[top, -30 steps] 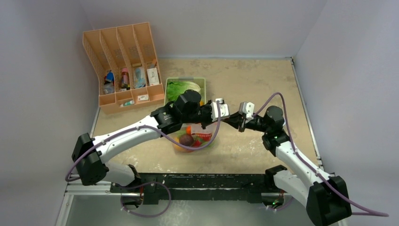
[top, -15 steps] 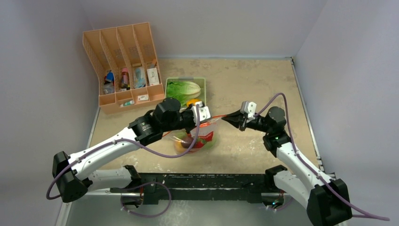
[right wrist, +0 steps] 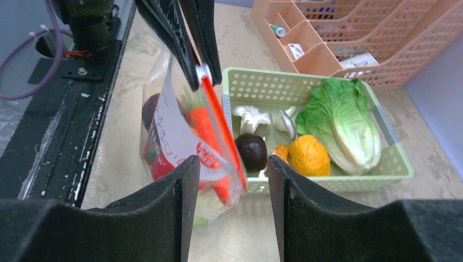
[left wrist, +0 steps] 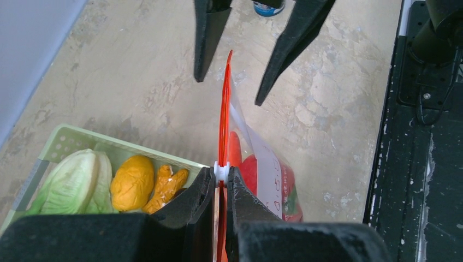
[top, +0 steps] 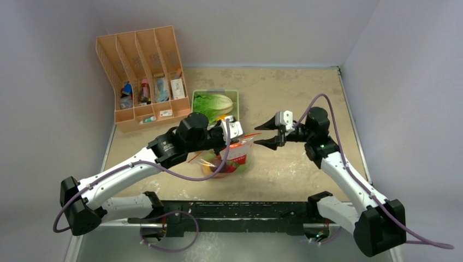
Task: Open the zip-top bag and remove the fake food
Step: Unzip the zipper food storage bag at the center of the board.
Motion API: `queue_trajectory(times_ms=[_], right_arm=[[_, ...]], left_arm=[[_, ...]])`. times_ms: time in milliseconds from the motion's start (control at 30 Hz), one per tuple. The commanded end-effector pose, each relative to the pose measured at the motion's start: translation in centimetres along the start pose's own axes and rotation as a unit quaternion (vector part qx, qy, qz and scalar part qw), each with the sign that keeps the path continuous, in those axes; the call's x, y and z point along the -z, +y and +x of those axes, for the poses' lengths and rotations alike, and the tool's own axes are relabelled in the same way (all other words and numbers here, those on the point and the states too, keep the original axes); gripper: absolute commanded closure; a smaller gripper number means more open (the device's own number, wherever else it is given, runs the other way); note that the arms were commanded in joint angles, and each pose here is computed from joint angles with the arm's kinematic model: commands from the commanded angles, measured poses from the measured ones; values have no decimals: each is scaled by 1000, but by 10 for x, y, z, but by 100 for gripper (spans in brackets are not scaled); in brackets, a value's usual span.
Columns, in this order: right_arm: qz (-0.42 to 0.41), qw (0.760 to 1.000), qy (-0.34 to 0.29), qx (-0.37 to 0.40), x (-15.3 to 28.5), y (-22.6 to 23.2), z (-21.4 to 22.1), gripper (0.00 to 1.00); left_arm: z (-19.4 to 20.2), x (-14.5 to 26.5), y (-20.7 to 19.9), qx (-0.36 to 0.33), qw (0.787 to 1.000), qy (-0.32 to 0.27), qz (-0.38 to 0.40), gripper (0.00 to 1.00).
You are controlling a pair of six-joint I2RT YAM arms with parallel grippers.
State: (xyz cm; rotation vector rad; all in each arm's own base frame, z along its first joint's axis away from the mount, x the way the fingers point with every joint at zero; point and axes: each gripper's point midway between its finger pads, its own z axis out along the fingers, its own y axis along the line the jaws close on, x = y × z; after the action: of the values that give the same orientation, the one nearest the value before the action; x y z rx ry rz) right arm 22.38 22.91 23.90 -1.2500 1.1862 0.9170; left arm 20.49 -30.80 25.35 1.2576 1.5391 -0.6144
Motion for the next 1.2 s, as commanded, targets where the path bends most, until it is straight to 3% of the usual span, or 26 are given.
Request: queue_trajectory(times_ms=[0, 267, 467, 533, 600, 667, 933, 1167], right_arm=[[-81, 997, -5, 8, -8, 8, -12, 48], [-113, 994, 2, 10, -38, 13, -8, 49], [-91, 996, 5, 19, -47, 5, -11, 59], [-84, 996, 3, 25, -46, 4, -13, 69], [-76, 997, 2, 33, -44, 3, -14, 88], [-57, 998, 1, 42, -43, -1, -14, 100], [55, 997, 13, 48, -28, -20, -14, 100], [148, 988, 29, 26, -12, -44, -8, 100]], left_arm=[[-35, 5, 2, 8, 999, -44, 8, 100], [-32, 2, -6, 13, 998, -48, 28, 100], [-24, 8, 0, 15, 999, -31, 6, 100], [-17, 13, 8, 16, 999, -17, -23, 100], [-10, 20, 24, 36, 996, -10, -81, 100], [-4, 26, 24, 35, 995, -12, -90, 100], [17, 46, 9, 44, 996, 17, -73, 100], [35, 76, 16, 44, 990, 58, -117, 100]])
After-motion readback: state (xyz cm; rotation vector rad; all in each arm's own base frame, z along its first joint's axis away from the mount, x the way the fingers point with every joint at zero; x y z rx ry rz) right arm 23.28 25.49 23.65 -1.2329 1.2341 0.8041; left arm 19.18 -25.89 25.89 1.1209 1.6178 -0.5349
